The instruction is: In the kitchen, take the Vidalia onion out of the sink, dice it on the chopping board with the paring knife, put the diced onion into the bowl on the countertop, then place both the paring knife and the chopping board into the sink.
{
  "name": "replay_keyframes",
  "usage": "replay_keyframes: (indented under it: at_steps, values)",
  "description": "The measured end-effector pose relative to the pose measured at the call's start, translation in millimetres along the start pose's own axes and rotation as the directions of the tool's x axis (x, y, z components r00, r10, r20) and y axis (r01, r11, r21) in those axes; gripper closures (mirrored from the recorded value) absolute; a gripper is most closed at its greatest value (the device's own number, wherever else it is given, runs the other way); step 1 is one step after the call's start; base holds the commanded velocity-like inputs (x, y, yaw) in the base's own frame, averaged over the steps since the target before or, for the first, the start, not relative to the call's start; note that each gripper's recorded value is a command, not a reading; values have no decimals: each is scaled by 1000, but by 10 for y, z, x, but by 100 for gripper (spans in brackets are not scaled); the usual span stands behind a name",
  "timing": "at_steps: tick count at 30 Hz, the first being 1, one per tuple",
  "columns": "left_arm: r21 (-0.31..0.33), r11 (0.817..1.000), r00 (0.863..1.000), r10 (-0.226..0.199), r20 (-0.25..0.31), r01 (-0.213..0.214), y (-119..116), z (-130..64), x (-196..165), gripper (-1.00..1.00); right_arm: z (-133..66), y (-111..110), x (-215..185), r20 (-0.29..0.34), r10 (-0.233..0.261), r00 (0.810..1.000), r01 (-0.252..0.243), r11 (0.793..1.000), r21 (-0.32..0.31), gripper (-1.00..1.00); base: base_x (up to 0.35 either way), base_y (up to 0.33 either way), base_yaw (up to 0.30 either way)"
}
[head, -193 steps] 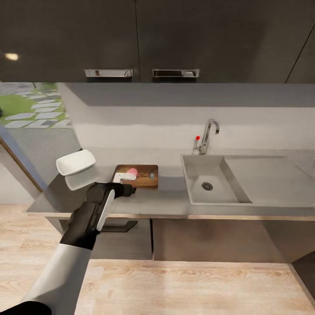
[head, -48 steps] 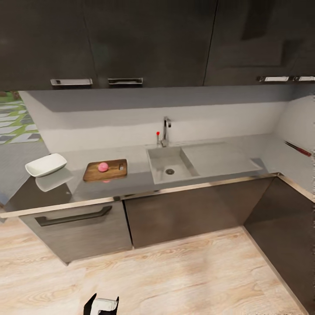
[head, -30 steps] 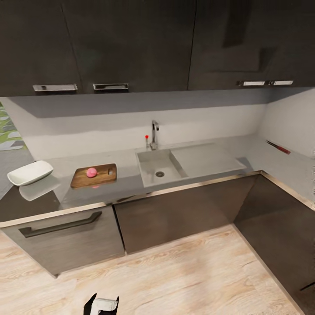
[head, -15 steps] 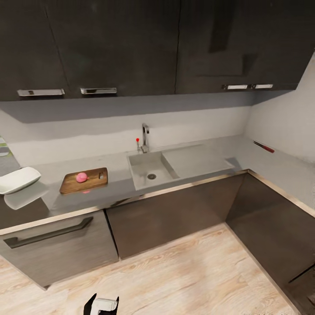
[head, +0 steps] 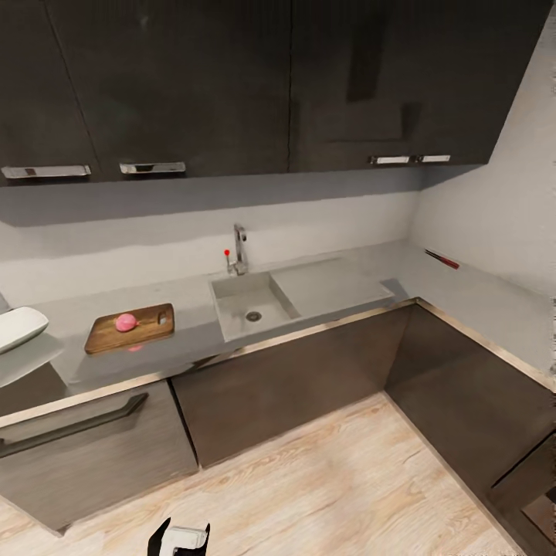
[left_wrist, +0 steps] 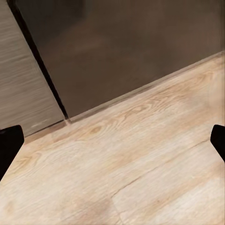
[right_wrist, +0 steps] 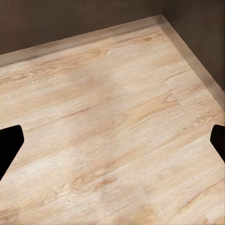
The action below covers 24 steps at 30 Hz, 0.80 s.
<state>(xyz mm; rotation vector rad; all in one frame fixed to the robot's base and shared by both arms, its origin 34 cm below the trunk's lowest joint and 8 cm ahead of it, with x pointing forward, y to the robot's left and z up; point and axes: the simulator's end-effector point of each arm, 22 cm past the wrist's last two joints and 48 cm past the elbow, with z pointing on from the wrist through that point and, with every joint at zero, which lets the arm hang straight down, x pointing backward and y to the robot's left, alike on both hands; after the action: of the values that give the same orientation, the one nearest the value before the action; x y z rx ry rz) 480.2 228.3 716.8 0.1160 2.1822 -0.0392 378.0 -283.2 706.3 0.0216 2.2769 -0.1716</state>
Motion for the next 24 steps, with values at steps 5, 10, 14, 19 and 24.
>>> replay_keyframes:
  at_steps: [5, 10, 14, 19, 24]
  values:
    - [0, 1000, 1000, 0, 7, 0, -2, 1, -32, -100, 3, 3, -27, 7, 1, 1000, -1, 1000, 0, -100, 0, 0, -135]
    - [0, 1000, 1000, 0, 14, 0, -5, 3, -64, -100, 7, 0, -56, 14, 2, 1000, -2, 1000, 0, -100, 0, 0, -116]
    - [-1, 1000, 1000, 1, 18, -1, -2, 3, -88, -100, 11, 0, -80, 20, 2, 1000, -2, 1000, 0, -100, 0, 0, -113]
    - [-1, 1000, 1000, 1, 25, -1, -2, 4, -120, -100, 13, 1, -107, 27, 3, 1000, -3, 1000, 0, -100, 0, 0, -112]
    - [-1, 1000, 999, 2, 32, -2, 1, 4, -153, -100, 13, 0, -131, 33, 4, 999, -4, 1000, 0, -100, 0, 0, -110]
